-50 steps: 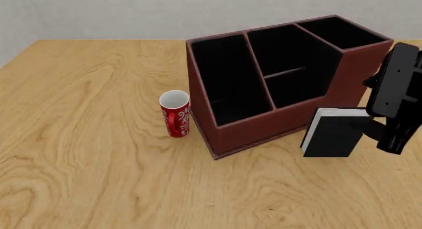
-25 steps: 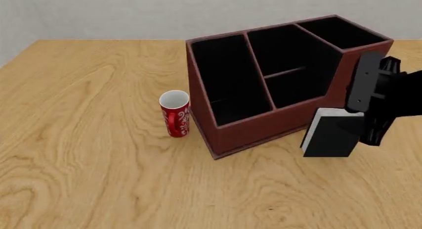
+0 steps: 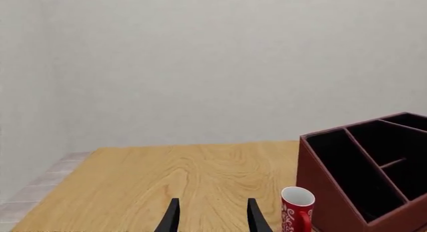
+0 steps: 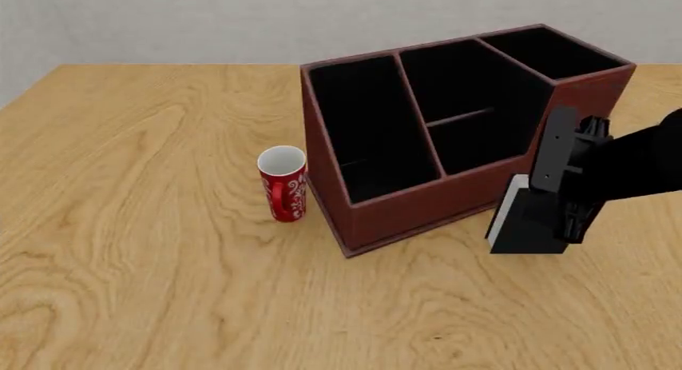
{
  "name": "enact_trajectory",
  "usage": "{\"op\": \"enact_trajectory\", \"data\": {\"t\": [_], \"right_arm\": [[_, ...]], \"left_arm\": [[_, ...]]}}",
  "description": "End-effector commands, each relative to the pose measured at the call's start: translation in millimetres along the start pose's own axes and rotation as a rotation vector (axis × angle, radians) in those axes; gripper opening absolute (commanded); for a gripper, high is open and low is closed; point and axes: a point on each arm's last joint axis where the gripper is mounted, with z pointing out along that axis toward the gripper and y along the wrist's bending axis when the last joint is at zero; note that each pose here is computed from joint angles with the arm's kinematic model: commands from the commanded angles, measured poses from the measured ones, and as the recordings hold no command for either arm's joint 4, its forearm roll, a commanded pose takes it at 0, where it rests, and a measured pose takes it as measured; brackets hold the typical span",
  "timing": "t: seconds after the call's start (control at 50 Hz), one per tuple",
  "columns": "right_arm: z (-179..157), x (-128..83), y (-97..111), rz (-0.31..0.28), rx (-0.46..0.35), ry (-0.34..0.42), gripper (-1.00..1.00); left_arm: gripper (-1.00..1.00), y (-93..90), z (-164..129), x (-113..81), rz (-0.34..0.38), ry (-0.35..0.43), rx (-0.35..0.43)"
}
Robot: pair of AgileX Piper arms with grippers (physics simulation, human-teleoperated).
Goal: Pick up the book and place it in the left compartment of the caddy.
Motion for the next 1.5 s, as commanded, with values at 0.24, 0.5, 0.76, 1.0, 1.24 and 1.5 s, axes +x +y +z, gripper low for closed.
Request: {"op": "enact_trajectory", "data": {"t": [0.24,0.5,0.76,1.0,1.24,1.5], "right_arm": [[12.6,6.3,13.8,0.024,-0.063,0.03,1.0],[16.5,10.7,17.9,0.045,-0.095,0.053,-1.0],[5.3,6.9,25.6,0.049,-0.12,0.049,-1.0],[-14.4,7.7,43.4,0.004,-0.146,0.038,-1.0],[-33.4,20.1,38.8,-0.022,-0.111,0.055,-1.0],[-61.6,27.0,35.3,-0.032,-0.066,0.061,-1.0]], "left_arm": [[1.0,0.3,0.5,3.0,-0.003,0.003,-0.01],[1.0,0.5,0.7,4.5,-0.004,0.004,-0.017],[1.0,0.8,0.7,4.2,-0.007,0.004,-0.023],[1.0,0.7,0.6,3.3,-0.009,-0.002,-0.022],[1.0,0.8,0.3,0.7,-0.014,-0.012,-0.022],[1.0,0.6,0.0,-1.3,-0.026,-0.02,-0.017]]}}
